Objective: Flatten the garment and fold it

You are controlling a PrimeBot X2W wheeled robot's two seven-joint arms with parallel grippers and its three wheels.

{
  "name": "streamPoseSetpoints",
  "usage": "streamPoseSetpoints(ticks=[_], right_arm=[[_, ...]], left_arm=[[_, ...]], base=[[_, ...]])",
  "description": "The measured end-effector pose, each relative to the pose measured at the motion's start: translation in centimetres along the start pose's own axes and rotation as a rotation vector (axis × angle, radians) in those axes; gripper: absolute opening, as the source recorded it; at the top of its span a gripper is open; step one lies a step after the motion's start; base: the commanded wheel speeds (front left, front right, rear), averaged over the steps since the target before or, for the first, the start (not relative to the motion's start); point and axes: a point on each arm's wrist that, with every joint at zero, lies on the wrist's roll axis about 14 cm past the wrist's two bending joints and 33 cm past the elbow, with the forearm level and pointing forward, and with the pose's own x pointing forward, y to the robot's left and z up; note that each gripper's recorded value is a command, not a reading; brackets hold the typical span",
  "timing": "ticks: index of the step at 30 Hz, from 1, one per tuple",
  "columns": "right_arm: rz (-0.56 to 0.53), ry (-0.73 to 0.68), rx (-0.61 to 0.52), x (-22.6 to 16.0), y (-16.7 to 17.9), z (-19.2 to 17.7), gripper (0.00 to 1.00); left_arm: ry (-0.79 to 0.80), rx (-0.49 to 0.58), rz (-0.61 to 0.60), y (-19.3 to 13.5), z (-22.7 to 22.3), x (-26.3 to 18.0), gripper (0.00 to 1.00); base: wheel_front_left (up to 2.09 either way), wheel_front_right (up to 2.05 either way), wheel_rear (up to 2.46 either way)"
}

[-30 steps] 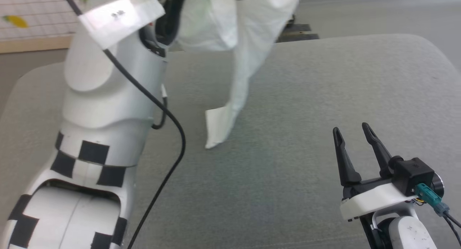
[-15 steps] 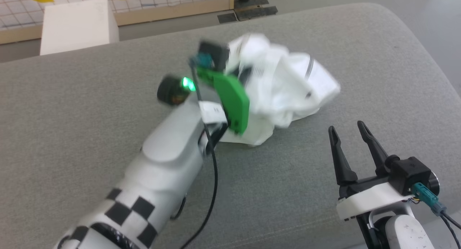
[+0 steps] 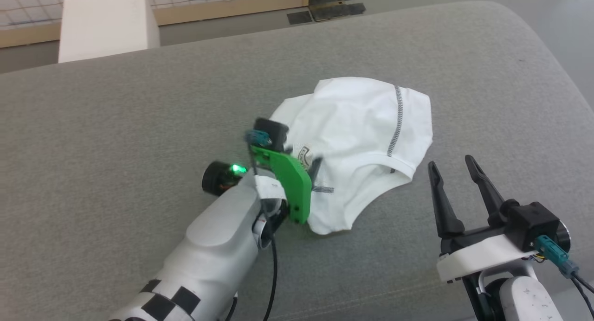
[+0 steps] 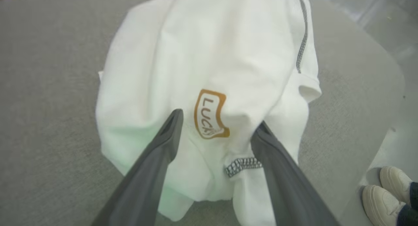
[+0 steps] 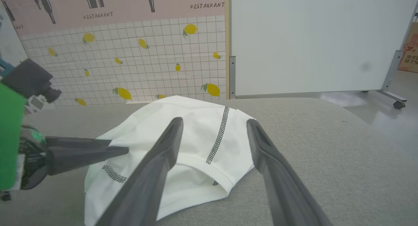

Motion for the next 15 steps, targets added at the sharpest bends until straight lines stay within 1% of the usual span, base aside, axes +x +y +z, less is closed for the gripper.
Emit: streamPoseSetpoints(ticks=[2, 5, 7, 8, 11, 13, 15], right_arm=[[0.009, -0.010, 0.000, 0.3, 0.3, 0.3, 1.00], [0.019, -0.020, -0.004, 0.7, 0.5, 0.7, 1.00], [0.026, -0.031, -0.007, 0.9, 0.7, 1.0, 1.00], [0.032, -0.038, -0.010, 1.1, 0.9, 1.3, 1.00], [0.041, -0.052, -0.013, 1.4, 1.1, 1.9, 1.00], [0.047, -0.058, -0.013, 1.5, 1.3, 2.1, 1.00], [0.052, -0.060, -0.012, 1.6, 1.5, 2.2, 1.00]], left_arm=[[-0.202, -0.021, 0.030, 0.9, 3.7, -0.9, 1.00], [-0.422, -0.011, 0.080, 2.5, 7.8, -3.0, 1.00], [-0.506, -0.004, 0.136, 4.1, 9.5, -4.7, 1.00], [-0.565, -0.003, 0.192, 5.8, 10.6, -6.7, 1.00], [-0.688, 0.024, 0.281, 7.9, 12.4, -11.1, 1.00], [-0.733, 0.040, 0.331, 8.8, 12.2, -13.5, 1.00], [-0.749, 0.042, 0.383, 9.7, 10.9, -15.8, 1.00]], base=[[0.00, 0.00, 0.00], [0.00, 0.00, 0.00], [0.00, 0.00, 0.00], [0.00, 0.00, 0.00], [0.00, 0.00, 0.00], [0.00, 0.00, 0.00], [0.00, 0.00, 0.00]])
